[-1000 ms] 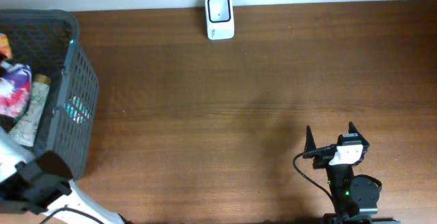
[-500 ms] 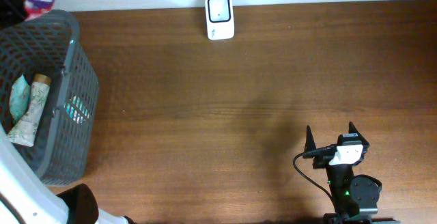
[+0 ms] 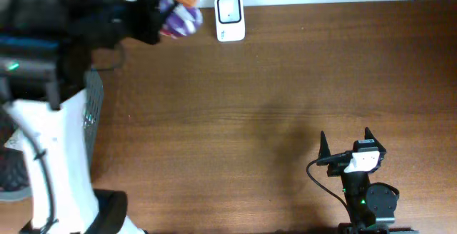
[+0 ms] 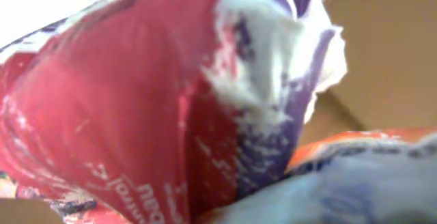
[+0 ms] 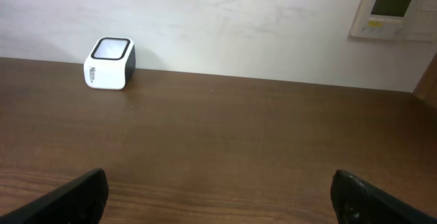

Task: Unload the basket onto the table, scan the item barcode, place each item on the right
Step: 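Carry items with left gripper and place them on table center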

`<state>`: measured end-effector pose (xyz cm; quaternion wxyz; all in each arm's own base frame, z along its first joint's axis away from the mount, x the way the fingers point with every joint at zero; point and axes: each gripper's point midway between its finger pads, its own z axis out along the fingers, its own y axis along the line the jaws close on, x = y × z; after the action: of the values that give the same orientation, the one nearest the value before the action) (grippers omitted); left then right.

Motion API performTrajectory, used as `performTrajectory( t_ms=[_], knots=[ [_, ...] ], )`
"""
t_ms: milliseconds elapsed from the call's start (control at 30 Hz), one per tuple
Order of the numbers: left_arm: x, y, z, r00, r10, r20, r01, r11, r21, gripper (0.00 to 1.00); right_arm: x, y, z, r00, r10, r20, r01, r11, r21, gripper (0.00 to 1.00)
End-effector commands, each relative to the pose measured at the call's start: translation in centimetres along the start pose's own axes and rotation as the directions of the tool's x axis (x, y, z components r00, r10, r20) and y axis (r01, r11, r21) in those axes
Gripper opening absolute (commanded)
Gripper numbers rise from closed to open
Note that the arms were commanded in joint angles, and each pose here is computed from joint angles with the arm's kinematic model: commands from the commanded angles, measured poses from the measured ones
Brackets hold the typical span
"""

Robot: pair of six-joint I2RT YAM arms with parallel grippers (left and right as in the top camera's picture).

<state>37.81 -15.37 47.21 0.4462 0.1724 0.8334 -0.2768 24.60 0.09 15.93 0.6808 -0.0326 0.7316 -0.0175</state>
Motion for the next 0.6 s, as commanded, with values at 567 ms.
performTrajectory(
  t_ms=[567],
  knots=[
    [27.4, 4.6, 23.3, 0.581, -0.256, -0.773, -0.123, 0.911, -0.395, 0.0, 0.3, 0.0, 0.0, 1.0, 0.011, -0.006, -0.011, 1.0, 0.003, 0.99]
  ],
)
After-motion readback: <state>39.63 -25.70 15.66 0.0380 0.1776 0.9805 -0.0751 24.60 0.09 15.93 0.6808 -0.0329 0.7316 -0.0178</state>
